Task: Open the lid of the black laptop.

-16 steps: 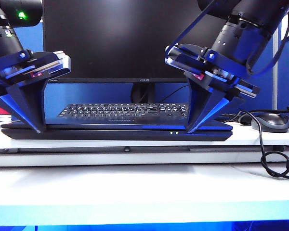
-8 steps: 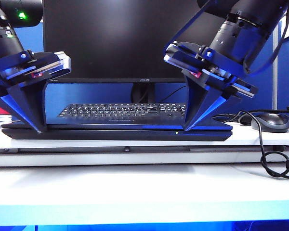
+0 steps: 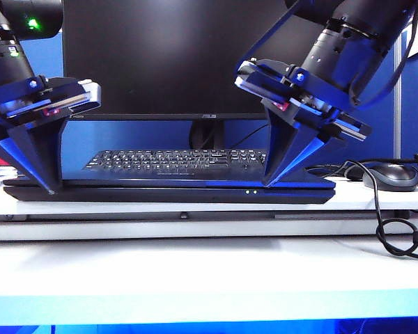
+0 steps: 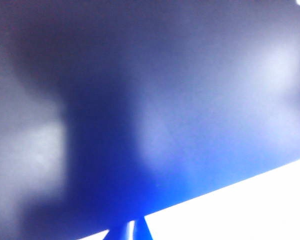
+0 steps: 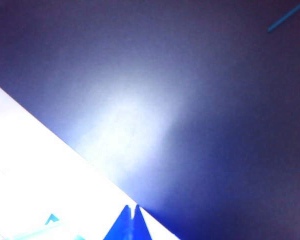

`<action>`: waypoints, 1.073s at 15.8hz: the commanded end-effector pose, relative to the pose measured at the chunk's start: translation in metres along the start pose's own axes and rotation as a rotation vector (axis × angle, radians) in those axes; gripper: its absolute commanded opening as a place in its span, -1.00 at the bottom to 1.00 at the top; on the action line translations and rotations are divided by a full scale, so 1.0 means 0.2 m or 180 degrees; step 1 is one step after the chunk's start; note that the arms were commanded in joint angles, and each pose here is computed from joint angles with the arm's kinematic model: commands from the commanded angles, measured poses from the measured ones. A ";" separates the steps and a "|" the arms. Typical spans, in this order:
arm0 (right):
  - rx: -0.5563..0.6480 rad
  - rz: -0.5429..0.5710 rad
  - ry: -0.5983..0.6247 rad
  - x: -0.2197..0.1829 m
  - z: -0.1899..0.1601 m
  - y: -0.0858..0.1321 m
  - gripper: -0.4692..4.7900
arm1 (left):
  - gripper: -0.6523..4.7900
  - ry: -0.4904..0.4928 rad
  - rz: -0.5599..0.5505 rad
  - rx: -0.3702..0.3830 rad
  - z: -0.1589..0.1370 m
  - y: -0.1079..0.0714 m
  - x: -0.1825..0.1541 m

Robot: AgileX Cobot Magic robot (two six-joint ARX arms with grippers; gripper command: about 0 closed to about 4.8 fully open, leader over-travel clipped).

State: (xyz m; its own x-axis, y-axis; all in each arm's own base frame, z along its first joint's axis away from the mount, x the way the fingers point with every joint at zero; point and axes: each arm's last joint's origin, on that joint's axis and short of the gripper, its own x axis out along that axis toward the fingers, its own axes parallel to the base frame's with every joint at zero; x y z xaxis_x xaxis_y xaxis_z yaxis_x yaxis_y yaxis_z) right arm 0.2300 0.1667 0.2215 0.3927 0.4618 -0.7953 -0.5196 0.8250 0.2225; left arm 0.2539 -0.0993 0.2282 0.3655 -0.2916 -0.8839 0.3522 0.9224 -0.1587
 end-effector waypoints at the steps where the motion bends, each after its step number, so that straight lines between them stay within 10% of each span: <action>1: 0.0004 -0.0041 -0.0161 -0.01 0.03 0.00 -0.83 | -0.66 -0.0427 0.0059 0.0040 0.07 0.00 -0.02; 11: -0.0005 0.0007 -0.0163 -0.04 0.02 0.01 -0.83 | -0.67 -0.0652 -0.0041 0.0250 0.07 -0.10 -0.07; 17: -0.0352 0.0374 -0.1272 -0.54 0.02 0.15 -0.83 | -0.67 -0.1911 -0.0363 0.0364 -0.06 -0.18 -0.63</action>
State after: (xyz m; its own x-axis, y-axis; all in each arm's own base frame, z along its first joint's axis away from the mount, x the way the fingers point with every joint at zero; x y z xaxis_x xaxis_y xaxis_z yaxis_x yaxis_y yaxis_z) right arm 0.1810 0.1463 0.3017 0.5380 0.6399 -0.5487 -0.6345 0.7360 0.2363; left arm 0.1929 -0.0956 0.3293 0.7016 -0.4986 -0.5091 0.4869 0.8571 -0.1684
